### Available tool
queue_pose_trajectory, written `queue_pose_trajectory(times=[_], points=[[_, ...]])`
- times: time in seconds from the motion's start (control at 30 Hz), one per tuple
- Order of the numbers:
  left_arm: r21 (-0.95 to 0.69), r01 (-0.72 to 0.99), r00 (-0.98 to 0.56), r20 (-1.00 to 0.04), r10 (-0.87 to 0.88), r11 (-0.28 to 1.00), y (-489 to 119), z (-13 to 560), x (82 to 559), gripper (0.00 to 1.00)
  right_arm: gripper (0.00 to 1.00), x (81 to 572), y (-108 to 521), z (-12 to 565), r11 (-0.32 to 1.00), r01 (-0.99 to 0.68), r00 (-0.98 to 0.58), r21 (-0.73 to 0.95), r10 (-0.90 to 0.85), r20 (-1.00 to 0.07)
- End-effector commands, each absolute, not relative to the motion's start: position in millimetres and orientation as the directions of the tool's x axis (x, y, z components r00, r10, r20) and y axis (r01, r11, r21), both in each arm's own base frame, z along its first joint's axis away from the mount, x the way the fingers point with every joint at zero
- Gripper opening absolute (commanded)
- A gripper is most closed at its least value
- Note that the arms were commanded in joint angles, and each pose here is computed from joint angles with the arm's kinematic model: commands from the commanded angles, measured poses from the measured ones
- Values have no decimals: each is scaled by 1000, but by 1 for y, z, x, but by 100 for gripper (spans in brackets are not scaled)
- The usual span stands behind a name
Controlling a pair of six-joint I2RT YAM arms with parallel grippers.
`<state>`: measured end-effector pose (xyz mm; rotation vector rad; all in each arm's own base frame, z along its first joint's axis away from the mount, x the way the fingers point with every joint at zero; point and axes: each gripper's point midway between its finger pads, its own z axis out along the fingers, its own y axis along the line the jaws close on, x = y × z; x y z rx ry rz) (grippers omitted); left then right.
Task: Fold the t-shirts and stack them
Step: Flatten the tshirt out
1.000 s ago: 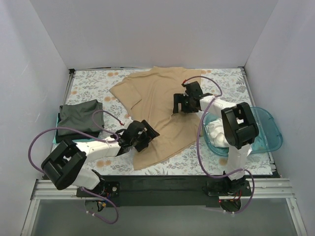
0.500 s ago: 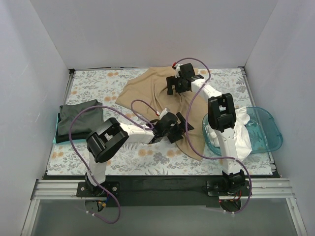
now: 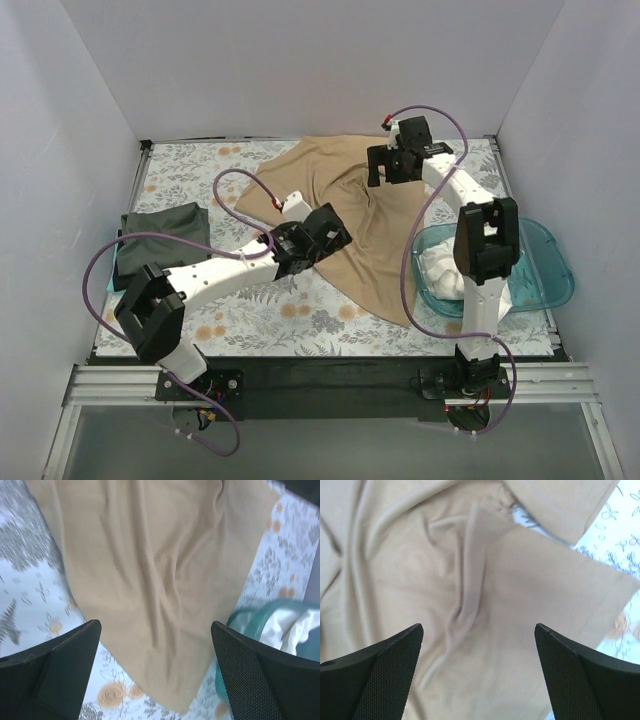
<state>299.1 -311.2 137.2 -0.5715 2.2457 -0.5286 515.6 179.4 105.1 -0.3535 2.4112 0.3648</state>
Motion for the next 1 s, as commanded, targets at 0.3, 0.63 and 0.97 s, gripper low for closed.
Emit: queue_pose_trajectory(times=[0.3, 0.63, 0.97], points=[[-340, -349, -582, -651, -486, 873, -210, 116, 450, 94, 98, 421, 187, 109, 918, -345, -792, 195, -174, -586], [-204, -465, -673, -551, -494, 861, -175, 38, 495, 95, 98, 426, 175, 74, 946, -290, -833, 146, -174, -526], [-124, -577, -706, -422, -569, 807, -135, -13, 449, 95, 98, 445, 174, 38, 952, -253, -873, 172, -148, -464]])
